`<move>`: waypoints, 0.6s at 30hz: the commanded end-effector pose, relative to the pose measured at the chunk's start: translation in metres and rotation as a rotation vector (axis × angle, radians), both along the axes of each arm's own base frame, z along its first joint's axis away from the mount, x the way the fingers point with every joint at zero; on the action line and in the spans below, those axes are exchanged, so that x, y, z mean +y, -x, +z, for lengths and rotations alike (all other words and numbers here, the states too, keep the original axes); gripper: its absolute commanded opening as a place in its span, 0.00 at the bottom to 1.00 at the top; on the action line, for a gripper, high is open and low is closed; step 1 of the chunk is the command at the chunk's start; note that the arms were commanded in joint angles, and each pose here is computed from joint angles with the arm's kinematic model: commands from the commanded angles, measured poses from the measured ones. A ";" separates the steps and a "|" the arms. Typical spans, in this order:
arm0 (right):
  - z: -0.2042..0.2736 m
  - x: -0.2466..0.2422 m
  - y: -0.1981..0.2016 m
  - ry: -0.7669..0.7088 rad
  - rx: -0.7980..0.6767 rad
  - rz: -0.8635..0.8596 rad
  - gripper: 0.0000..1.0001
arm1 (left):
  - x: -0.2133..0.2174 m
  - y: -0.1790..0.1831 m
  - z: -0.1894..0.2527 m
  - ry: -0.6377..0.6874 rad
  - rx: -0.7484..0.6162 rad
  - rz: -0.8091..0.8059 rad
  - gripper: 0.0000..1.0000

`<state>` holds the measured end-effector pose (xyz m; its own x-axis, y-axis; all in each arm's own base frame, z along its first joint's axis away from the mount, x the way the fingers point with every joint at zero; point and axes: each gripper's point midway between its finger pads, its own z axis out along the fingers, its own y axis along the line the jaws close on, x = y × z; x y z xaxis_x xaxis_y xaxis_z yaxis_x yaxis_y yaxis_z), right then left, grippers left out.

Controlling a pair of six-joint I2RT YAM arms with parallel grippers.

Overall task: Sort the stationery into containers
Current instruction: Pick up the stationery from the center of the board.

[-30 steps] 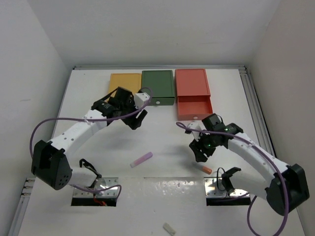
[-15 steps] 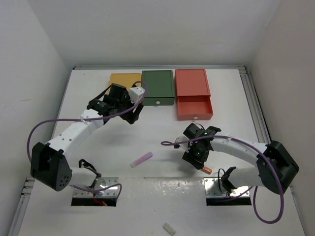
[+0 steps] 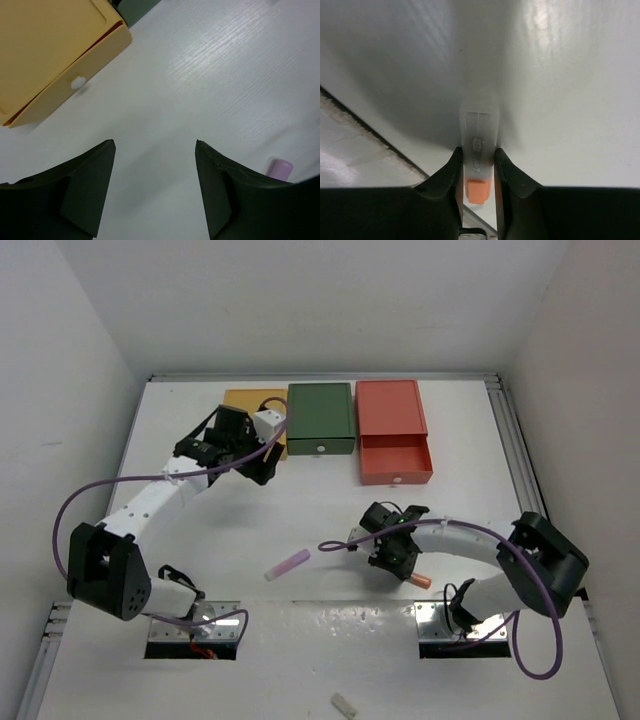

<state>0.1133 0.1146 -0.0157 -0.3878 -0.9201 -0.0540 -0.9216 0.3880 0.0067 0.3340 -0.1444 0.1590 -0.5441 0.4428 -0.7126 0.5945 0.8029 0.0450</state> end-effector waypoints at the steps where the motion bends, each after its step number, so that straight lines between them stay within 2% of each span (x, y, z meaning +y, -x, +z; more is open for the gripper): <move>1: 0.007 0.016 -0.036 -0.020 -0.127 0.040 0.11 | 0.001 -0.019 0.019 0.040 -0.063 0.032 0.71; 3: 0.018 0.027 -0.056 -0.056 -0.154 0.031 0.04 | 0.002 -0.022 0.019 0.043 -0.057 0.041 0.71; 8: 0.067 0.044 -0.104 -0.129 -0.204 0.041 0.00 | 0.009 -0.027 0.021 0.046 -0.059 0.053 0.71; 10: 0.105 0.054 -0.138 -0.158 -0.252 0.043 0.00 | 0.010 -0.026 0.019 0.053 -0.059 0.048 0.71; 11: 0.142 0.068 -0.167 -0.211 -0.336 0.043 0.00 | 0.010 -0.026 0.020 0.057 -0.062 0.044 0.71; 13: 0.161 0.064 -0.198 -0.206 -0.358 0.036 0.00 | 0.009 -0.028 0.020 0.069 -0.065 0.037 0.71; 14: 0.194 0.072 -0.224 -0.239 -0.438 0.055 0.00 | 0.008 -0.029 0.018 0.071 -0.059 0.034 0.71; 15: 0.190 0.066 -0.239 -0.216 -0.426 0.046 0.00 | 0.008 -0.030 0.019 0.078 -0.063 0.033 0.71; 16: 0.209 0.068 -0.257 -0.224 -0.478 0.082 0.00 | 0.006 -0.032 0.020 0.085 -0.062 0.031 0.71; 18: 0.200 0.060 -0.279 -0.198 -0.480 0.090 0.00 | 0.006 -0.034 0.020 0.095 -0.059 0.032 0.71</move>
